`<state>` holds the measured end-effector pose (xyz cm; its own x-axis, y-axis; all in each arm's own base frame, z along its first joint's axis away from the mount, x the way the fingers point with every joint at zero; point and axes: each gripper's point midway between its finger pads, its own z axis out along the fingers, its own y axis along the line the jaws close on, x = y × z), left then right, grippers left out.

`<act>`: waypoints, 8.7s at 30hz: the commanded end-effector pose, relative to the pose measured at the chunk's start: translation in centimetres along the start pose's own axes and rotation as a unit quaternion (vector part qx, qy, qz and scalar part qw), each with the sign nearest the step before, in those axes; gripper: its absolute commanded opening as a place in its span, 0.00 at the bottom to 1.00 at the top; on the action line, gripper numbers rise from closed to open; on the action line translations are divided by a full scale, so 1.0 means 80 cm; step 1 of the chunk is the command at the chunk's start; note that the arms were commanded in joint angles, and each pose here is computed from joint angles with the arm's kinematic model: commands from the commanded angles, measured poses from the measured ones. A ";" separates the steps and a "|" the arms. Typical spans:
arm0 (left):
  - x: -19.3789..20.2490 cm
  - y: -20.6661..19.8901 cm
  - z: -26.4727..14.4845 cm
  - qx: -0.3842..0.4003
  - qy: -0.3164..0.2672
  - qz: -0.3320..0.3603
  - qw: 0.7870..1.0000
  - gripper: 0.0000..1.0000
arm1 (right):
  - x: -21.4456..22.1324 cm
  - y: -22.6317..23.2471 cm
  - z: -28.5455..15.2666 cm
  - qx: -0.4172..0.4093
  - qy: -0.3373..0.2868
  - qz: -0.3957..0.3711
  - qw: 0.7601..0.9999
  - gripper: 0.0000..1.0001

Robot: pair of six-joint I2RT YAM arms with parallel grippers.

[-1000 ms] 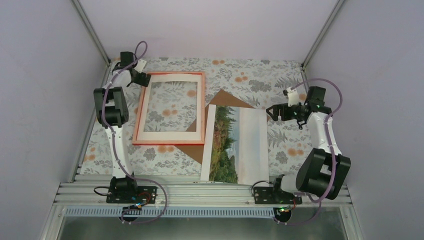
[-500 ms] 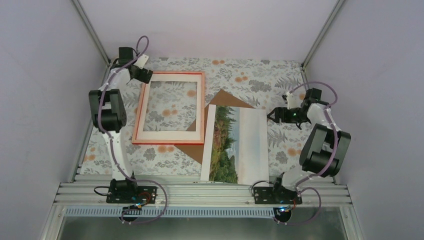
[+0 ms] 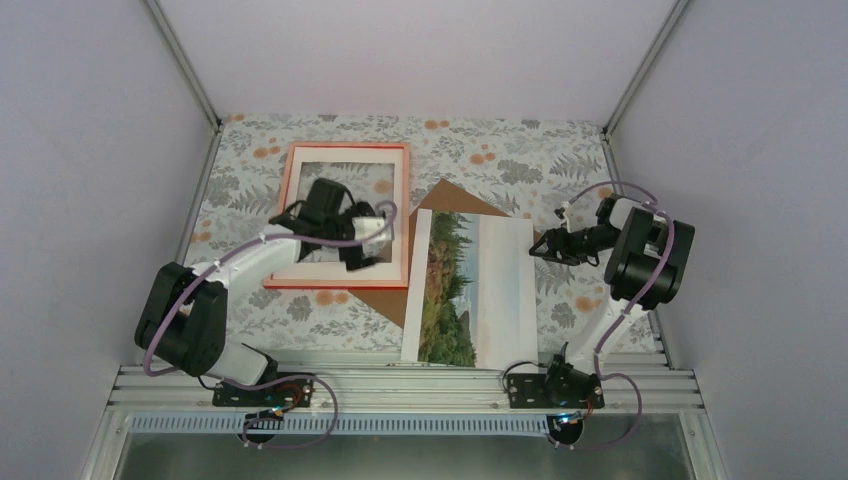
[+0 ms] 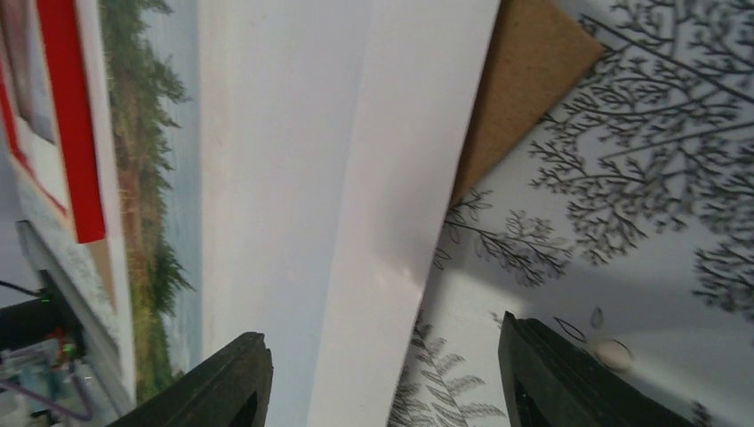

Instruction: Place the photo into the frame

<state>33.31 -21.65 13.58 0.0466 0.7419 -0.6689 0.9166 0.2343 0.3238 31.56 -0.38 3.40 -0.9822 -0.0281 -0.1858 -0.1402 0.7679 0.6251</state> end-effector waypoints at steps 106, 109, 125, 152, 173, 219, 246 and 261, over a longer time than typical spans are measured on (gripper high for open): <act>-0.155 0.073 0.145 0.204 -0.208 -0.053 0.955 0.97 | -0.061 0.226 -0.092 -0.025 -0.163 -0.424 0.891 0.04; -0.157 0.071 0.155 0.227 -0.222 -0.074 0.945 0.96 | -0.056 0.230 -0.094 -0.024 -0.162 -0.431 0.887 0.04; -0.187 0.063 0.127 0.279 -0.196 -0.133 0.931 0.05 | -0.061 0.216 -0.119 0.058 -0.177 -0.447 0.875 0.04; -0.085 0.421 -0.296 -0.453 0.102 0.034 0.885 0.02 | -0.177 0.200 -0.186 0.064 -0.330 -0.300 0.893 1.00; 0.098 0.076 -0.055 -0.099 0.236 -0.061 0.965 0.03 | -0.162 0.185 -0.161 0.055 -0.301 -0.282 0.909 1.00; 0.110 -0.024 -0.031 0.013 0.217 -0.112 0.970 0.02 | -0.139 0.179 -0.143 0.044 -0.292 -0.268 0.917 1.00; 0.060 -0.035 -0.070 0.016 0.142 -0.069 0.987 1.00 | -0.136 0.173 -0.139 0.056 -0.284 -0.281 0.915 1.00; -0.048 -0.015 0.025 -0.001 0.058 -0.006 0.998 1.00 | -0.123 0.131 -0.106 0.075 -0.219 -0.240 0.943 1.00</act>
<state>32.21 -21.24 14.62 -0.1075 0.8139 -0.5710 0.9116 0.3099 0.2701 38.91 2.92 19.48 -0.6238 -0.1239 -0.7717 -0.5137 0.8091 0.2853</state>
